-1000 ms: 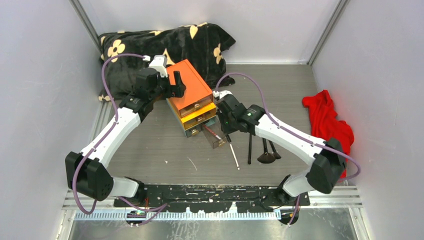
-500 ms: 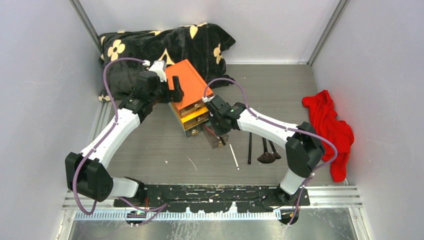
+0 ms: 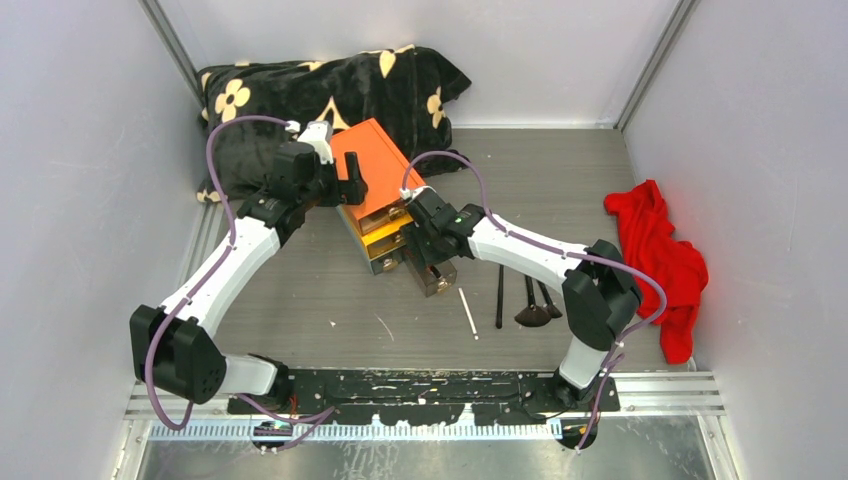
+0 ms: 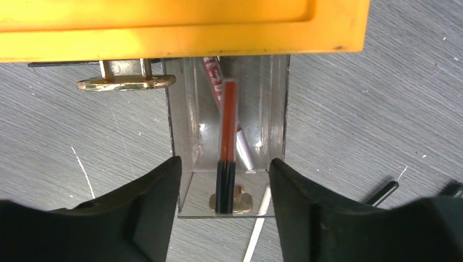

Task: Organize the makeup
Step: Place the makeup in the drawer, then pick up the makeup brush from the center of the board.

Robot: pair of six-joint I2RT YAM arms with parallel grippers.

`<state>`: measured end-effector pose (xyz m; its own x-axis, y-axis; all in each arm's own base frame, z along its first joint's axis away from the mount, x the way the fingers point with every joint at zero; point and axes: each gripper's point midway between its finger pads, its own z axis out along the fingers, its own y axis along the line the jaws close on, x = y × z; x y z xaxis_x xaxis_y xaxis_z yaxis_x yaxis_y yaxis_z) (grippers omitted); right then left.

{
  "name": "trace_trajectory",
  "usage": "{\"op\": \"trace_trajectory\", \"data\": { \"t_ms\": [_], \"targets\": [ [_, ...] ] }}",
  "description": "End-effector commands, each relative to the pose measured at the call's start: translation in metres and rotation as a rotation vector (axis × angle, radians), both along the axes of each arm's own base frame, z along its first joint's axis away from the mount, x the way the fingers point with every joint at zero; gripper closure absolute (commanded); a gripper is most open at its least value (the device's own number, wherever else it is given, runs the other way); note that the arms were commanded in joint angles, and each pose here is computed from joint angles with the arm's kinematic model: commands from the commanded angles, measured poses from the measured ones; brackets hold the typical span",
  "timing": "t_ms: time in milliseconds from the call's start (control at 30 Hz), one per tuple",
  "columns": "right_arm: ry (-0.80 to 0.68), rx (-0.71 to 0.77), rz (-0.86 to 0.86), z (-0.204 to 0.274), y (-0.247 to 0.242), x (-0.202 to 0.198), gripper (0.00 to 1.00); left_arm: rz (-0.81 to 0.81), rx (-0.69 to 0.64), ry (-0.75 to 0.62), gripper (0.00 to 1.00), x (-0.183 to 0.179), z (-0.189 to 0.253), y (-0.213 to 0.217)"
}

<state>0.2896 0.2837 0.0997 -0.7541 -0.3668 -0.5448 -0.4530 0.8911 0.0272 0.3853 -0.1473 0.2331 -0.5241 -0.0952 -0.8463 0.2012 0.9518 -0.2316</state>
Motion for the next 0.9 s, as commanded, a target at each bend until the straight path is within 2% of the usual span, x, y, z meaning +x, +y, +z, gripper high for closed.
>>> {"op": "trace_trajectory", "data": {
  "t_ms": [0, 100, 300, 500, 633, 867],
  "targets": [
    [-0.089, 0.044, -0.034, 0.013, 0.01, 0.023, 0.31, 0.006, 0.037, 0.028, 0.0, -0.009, -0.003, 0.008],
    [-0.102, 0.06, -0.036, 0.019, 0.009, 0.022, 0.3, 0.004, 0.038, 0.027, 0.0, -0.008, -0.002, 0.008],
    [-0.209, 0.108, -0.079, 0.062, -0.006, 0.023, 0.3, 0.01, 0.045, 0.022, 0.0, -0.008, 0.001, 0.01],
    [-0.272, 0.126, -0.11, 0.091, -0.033, 0.008, 0.31, 0.016, 0.044, 0.014, 0.0, -0.007, 0.004, 0.011],
    [-0.228, 0.106, -0.112, 0.073, -0.049, -0.012, 0.32, 0.018, 0.046, 0.013, 0.0, -0.006, 0.005, 0.012],
    [-0.099, 0.099, -0.137, 0.01, -0.076, -0.055, 0.34, 0.025, 0.049, 0.017, 0.0, -0.006, 0.004, 0.014]
  ]
}}
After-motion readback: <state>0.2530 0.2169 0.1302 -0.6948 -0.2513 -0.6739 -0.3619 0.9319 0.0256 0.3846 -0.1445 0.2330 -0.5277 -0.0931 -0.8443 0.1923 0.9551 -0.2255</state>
